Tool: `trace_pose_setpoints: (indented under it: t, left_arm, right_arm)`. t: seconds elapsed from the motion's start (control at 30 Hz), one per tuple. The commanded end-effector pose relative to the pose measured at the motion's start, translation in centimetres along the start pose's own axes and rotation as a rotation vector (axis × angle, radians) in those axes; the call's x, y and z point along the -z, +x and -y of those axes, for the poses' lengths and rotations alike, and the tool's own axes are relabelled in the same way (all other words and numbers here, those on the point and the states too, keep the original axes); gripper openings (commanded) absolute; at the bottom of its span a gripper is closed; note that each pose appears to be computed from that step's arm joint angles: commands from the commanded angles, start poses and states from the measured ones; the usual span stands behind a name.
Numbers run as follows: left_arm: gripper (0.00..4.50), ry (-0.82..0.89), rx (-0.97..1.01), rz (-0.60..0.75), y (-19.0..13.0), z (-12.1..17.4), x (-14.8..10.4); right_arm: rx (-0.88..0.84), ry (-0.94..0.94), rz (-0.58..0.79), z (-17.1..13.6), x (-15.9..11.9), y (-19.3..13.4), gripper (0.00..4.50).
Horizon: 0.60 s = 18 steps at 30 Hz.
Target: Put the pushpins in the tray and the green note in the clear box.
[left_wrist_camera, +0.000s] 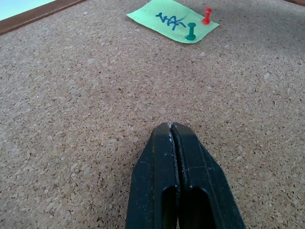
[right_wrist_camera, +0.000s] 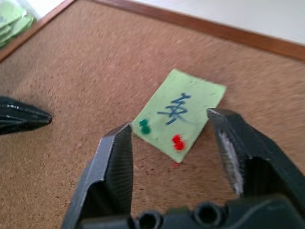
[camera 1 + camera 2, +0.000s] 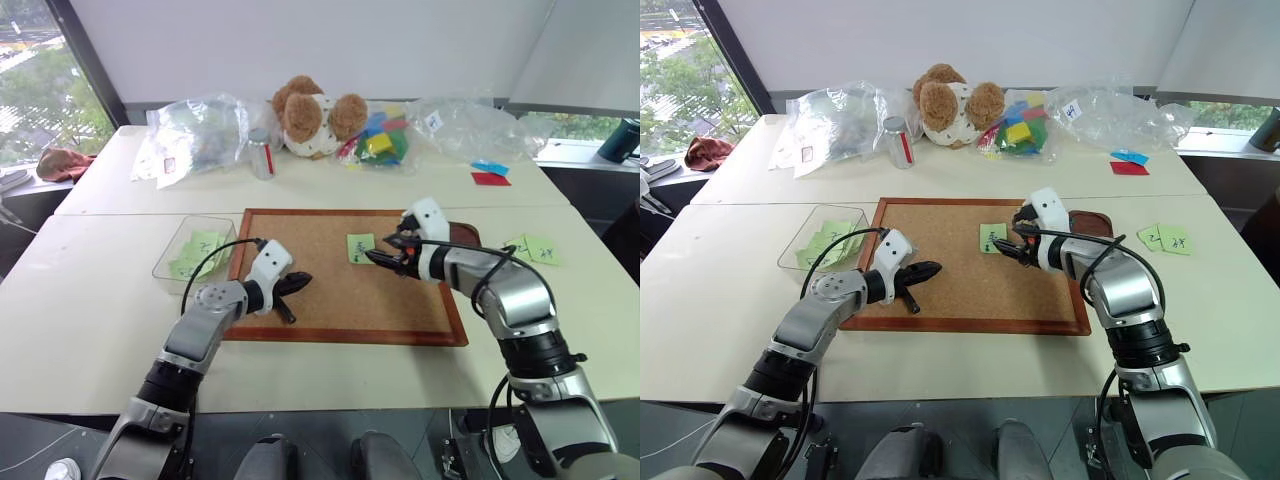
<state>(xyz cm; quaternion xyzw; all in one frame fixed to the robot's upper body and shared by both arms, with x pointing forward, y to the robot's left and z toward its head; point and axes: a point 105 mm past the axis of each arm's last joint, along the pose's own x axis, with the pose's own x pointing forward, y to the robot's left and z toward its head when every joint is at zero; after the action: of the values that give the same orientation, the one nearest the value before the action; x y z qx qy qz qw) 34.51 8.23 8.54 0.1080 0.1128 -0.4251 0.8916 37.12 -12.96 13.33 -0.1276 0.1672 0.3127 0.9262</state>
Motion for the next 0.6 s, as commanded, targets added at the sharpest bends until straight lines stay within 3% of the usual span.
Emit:
trace_pose_setpoints:
  t: [0.03,0.3,0.4,0.5,0.53,0.6]
  left_arm:
    - [0.0,-0.032,0.0,-0.075,-0.21,0.26,2.29]
    - [0.0,-0.03,-0.005,-0.077,-0.53,0.33,2.44]
    - [0.0,-0.03,-0.008,-0.079,-0.62,0.31,2.51]
    - [0.0,-0.031,-0.009,-0.081,-0.62,0.29,2.56]
    - [0.0,-0.031,-0.009,-0.081,-0.58,0.3,2.57]
    - [0.0,-0.033,-0.009,-0.081,-0.51,0.32,2.58]
  right_arm:
    - [0.014,-0.025,0.033,0.19,-0.62,0.45,2.61]
    - [0.018,-0.02,0.018,0.58,0.24,1.22,2.61]
    - [0.018,-0.022,0.023,0.61,0.17,1.3,1.79]
    - [0.017,-0.025,0.032,0.61,-0.18,1.27,0.37]
    - [0.016,-0.028,0.036,0.59,-0.35,1.2,0.08]
    - [0.014,-0.032,0.04,0.57,-0.55,1.1,0.08]
